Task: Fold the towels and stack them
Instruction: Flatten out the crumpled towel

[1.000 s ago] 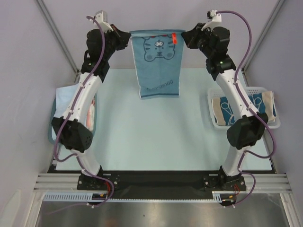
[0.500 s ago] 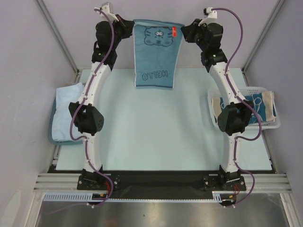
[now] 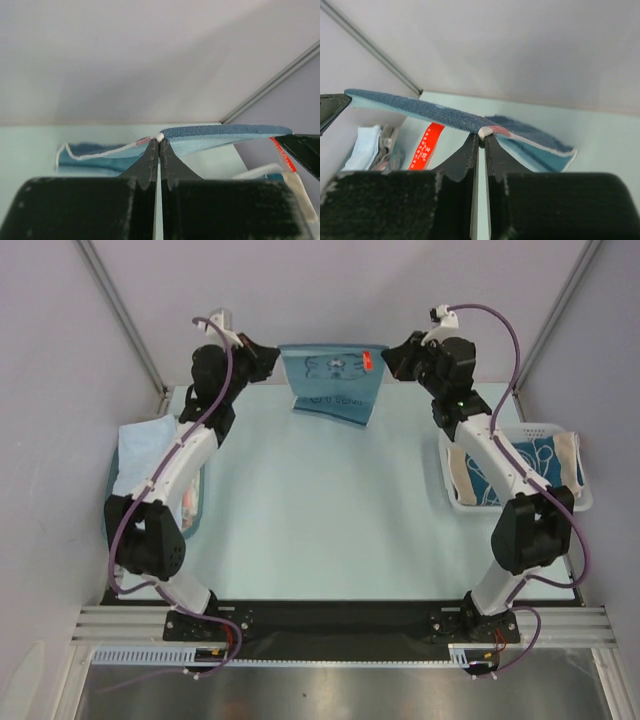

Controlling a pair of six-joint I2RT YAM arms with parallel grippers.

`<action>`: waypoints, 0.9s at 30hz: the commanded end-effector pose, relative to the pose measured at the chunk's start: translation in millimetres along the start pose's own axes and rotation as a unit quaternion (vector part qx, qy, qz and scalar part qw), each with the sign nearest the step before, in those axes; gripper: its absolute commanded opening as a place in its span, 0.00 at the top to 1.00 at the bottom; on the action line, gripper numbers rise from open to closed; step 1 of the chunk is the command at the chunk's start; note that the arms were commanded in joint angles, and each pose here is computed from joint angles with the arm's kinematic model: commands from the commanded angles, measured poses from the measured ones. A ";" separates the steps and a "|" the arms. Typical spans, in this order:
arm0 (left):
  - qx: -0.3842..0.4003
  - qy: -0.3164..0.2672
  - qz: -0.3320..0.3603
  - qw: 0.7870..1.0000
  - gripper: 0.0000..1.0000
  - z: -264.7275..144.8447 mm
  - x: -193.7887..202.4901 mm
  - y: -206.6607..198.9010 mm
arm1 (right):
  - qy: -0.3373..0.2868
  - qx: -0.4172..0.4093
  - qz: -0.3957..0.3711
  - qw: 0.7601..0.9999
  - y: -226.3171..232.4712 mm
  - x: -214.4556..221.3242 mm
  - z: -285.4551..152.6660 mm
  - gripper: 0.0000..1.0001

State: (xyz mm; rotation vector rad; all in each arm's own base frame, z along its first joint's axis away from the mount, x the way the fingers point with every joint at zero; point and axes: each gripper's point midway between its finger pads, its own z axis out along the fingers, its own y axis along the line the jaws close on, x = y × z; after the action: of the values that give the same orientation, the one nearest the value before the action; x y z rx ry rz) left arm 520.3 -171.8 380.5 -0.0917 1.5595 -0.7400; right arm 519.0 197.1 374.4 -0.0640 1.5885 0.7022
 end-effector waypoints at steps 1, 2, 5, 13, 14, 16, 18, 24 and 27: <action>-0.005 -0.060 -0.012 0.998 1.00 -39.1 -25.7 -6.1 | -0.013 -0.001 0.006 1.000 11.3 0.1 -27.6 1.00; -0.003 -0.063 -0.016 0.998 1.00 -51.6 -27.7 -10.8 | -0.004 0.001 0.007 1.000 12.9 8.2 -32.5 1.00; -0.029 -0.030 -0.038 0.998 1.00 -72.3 12.3 5.0 | 0.031 0.004 0.015 0.999 21.1 41.6 -51.4 1.00; -0.072 0.065 -0.064 0.993 1.00 -136.1 103.1 9.1 | 0.108 0.024 0.043 0.993 26.7 107.5 -109.2 1.00; -0.086 0.092 -0.064 0.990 1.00 -146.4 124.2 12.5 | 0.117 0.023 0.047 0.992 27.7 115.4 -122.8 1.00; -0.081 0.104 -0.063 0.989 0.99 -162.6 133.2 5.5 | 0.139 0.031 0.053 0.988 25.4 132.1 -139.8 1.00; -0.086 0.139 -0.064 0.984 1.00 -180.5 161.4 4.1 | 0.167 0.024 0.063 0.984 28.5 154.8 -162.2 1.00; -0.106 0.199 -0.084 0.971 0.99 -227.9 212.7 4.9 | 0.225 0.012 0.067 0.972 53.6 209.3 -214.2 1.00; -0.114 0.233 -0.105 0.960 1.00 -247.3 236.6 4.1 | 0.250 0.019 0.068 0.966 55.8 233.8 -238.3 1.00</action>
State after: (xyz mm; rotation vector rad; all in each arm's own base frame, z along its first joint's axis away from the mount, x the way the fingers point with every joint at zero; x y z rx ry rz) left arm 277.3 -184.9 179.0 -0.2026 2.0366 -0.7742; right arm 262.6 218.2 180.9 -0.1440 2.0887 0.8114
